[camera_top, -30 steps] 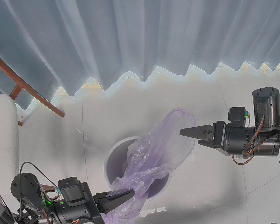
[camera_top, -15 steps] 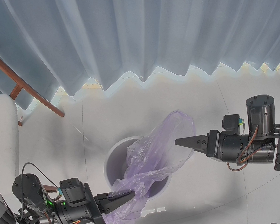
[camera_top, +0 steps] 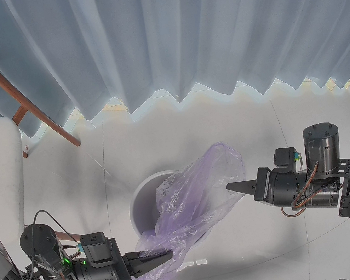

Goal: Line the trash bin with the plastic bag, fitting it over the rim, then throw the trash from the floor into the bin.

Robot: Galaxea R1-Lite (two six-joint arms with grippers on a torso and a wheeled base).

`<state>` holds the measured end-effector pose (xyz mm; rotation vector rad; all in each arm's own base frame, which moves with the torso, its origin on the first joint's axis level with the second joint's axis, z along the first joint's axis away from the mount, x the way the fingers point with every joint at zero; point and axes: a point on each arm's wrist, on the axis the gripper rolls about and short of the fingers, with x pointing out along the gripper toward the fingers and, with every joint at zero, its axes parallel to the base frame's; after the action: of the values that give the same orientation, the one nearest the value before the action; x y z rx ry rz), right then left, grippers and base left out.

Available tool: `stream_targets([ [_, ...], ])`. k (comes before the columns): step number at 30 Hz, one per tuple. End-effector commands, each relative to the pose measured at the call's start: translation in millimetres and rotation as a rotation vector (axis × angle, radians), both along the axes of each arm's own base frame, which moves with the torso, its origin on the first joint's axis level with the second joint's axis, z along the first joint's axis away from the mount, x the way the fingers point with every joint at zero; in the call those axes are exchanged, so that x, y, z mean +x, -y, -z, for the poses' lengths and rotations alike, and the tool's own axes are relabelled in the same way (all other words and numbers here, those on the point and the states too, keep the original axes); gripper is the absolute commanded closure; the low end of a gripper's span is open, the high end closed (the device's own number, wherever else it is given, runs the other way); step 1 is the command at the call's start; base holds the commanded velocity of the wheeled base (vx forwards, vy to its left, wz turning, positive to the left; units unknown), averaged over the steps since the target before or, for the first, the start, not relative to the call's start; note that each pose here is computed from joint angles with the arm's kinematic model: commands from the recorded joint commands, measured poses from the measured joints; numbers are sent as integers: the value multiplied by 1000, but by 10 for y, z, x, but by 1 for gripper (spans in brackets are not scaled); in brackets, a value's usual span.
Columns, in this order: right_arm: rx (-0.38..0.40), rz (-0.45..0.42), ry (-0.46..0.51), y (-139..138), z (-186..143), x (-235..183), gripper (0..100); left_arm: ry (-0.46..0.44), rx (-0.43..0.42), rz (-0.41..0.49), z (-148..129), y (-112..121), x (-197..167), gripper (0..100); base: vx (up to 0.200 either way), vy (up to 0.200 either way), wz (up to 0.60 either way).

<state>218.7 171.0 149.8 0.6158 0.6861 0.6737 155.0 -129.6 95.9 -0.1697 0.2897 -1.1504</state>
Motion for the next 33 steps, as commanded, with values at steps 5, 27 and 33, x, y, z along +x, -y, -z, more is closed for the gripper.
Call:
stream_targets([
  [5, -39, -11, -7, -1, 96, 5, 100, -29, 19, -6, 65, 6, 24, 100, 0, 0, 0],
  [27, -52, 52, 61, -35, 227, 78, 100, -38, 18, -11, 72, 3, 30, 0, 0, 0, 0],
  [33, -89, 44, 59, 14, 293, 41, 100, -1, -14, -83, -17, -98, 144, 0, 0, 0, 0],
])
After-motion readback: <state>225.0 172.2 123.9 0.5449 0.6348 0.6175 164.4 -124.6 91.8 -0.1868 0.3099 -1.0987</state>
